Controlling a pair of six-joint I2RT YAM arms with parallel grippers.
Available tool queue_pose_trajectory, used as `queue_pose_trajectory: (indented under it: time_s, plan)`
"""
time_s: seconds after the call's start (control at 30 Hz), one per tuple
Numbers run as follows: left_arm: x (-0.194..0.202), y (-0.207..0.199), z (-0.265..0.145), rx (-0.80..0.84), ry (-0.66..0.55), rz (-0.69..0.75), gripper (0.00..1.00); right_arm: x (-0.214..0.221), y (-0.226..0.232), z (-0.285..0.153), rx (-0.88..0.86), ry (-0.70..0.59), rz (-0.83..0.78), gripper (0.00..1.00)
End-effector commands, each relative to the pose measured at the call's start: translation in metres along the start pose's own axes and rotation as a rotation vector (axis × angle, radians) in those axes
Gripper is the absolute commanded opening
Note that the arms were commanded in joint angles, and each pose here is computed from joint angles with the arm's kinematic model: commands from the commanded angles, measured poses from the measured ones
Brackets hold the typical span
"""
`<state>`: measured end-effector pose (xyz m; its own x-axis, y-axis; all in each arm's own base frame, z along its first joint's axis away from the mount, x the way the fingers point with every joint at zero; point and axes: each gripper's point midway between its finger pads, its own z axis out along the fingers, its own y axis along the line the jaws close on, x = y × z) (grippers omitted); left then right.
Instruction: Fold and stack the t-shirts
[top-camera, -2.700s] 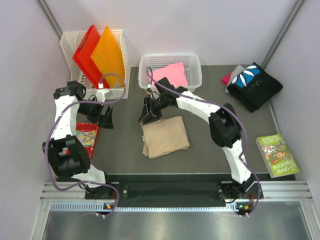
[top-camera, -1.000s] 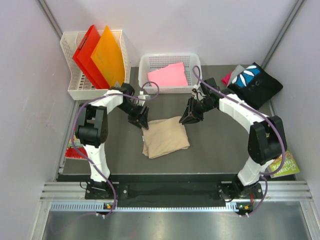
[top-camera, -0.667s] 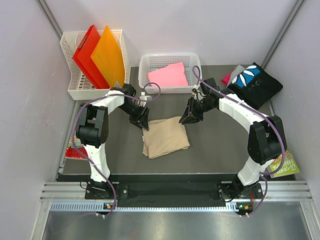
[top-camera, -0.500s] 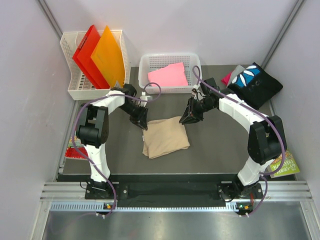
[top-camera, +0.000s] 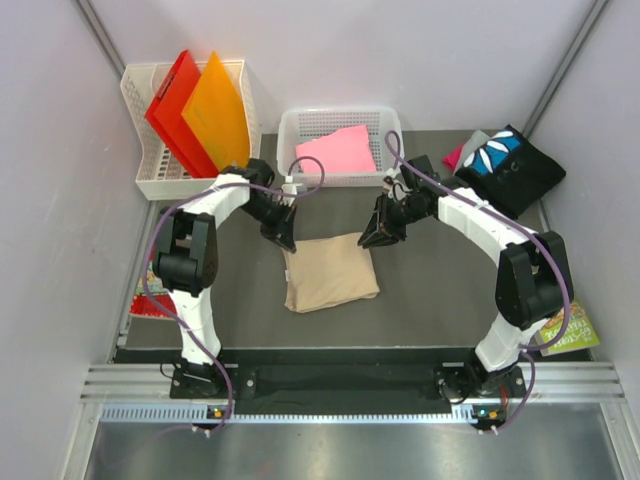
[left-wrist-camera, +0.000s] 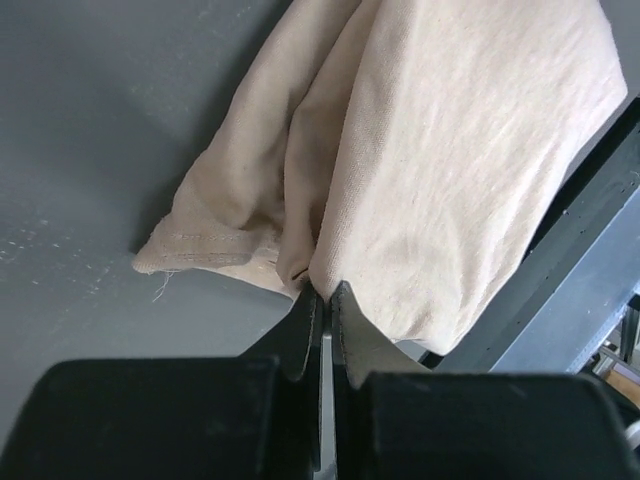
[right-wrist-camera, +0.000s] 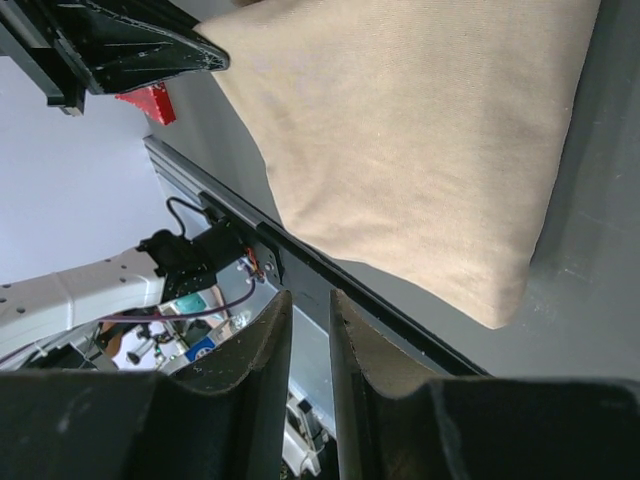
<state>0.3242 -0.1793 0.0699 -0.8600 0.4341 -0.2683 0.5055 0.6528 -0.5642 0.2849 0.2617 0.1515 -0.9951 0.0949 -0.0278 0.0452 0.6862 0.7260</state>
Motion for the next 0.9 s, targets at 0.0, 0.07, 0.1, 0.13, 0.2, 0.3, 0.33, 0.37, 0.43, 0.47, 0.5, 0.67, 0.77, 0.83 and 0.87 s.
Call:
queue_pose_trajectory:
  time_s: [0.0,0.07,0.1,0.13,0.2,0.3,0.33,0.37,0.43,0.47,0.5,0.67,0.77,0.83,0.87]
  plan:
    - [-0.019,-0.025,-0.025,0.005,-0.065,0.083,0.0,-0.01,0.015,-0.003,-0.041,-0.025,-0.041,0.22]
    - [-0.018,-0.022,-0.023,0.0,-0.056,0.081,0.0,-0.01,0.016,-0.003,-0.044,-0.026,-0.043,0.22]
    - [-0.017,-0.018,-0.02,-0.009,-0.045,0.078,0.0,-0.01,0.017,-0.004,-0.045,-0.027,-0.044,0.22]
    - [-0.016,-0.016,-0.02,-0.015,-0.042,0.078,0.0,-0.01,0.016,-0.004,-0.044,-0.026,-0.043,0.22]
    - [-0.016,-0.012,-0.017,-0.023,-0.037,0.082,0.0,-0.008,0.015,-0.004,-0.042,-0.023,-0.041,0.22]
    - [-0.02,-0.007,-0.017,-0.042,-0.041,0.085,0.0,-0.006,0.013,-0.003,-0.038,-0.02,-0.037,0.22]
    - [-0.022,-0.005,-0.017,-0.049,-0.045,0.087,0.0,-0.005,0.012,-0.002,-0.036,-0.017,-0.037,0.22]
    - [-0.025,-0.002,-0.019,-0.064,-0.051,0.093,0.0,-0.005,0.012,-0.002,-0.036,-0.017,-0.036,0.22]
    - [-0.028,0.004,-0.019,-0.079,-0.055,0.089,0.0,-0.005,0.011,-0.002,-0.035,-0.017,-0.035,0.21]
    - [-0.031,0.007,-0.022,-0.083,-0.066,0.084,0.0,-0.004,0.01,-0.002,-0.033,-0.014,-0.032,0.21]
    - [-0.031,0.01,-0.021,-0.085,-0.062,0.08,0.0,-0.004,0.01,-0.002,-0.034,-0.013,-0.034,0.21]
    - [-0.03,0.024,-0.019,-0.124,-0.057,0.086,0.0,-0.003,0.007,0.001,-0.035,-0.002,-0.03,0.22]
    - [-0.027,0.035,-0.012,-0.134,-0.045,0.068,0.0,-0.002,0.005,0.004,-0.038,0.003,-0.026,0.21]
    - [-0.028,0.039,-0.009,-0.138,-0.043,0.066,0.0,0.0,0.004,0.005,-0.036,0.007,-0.026,0.21]
    - [-0.029,0.042,-0.007,-0.14,-0.043,0.062,0.0,0.001,0.002,0.007,-0.033,0.013,-0.022,0.21]
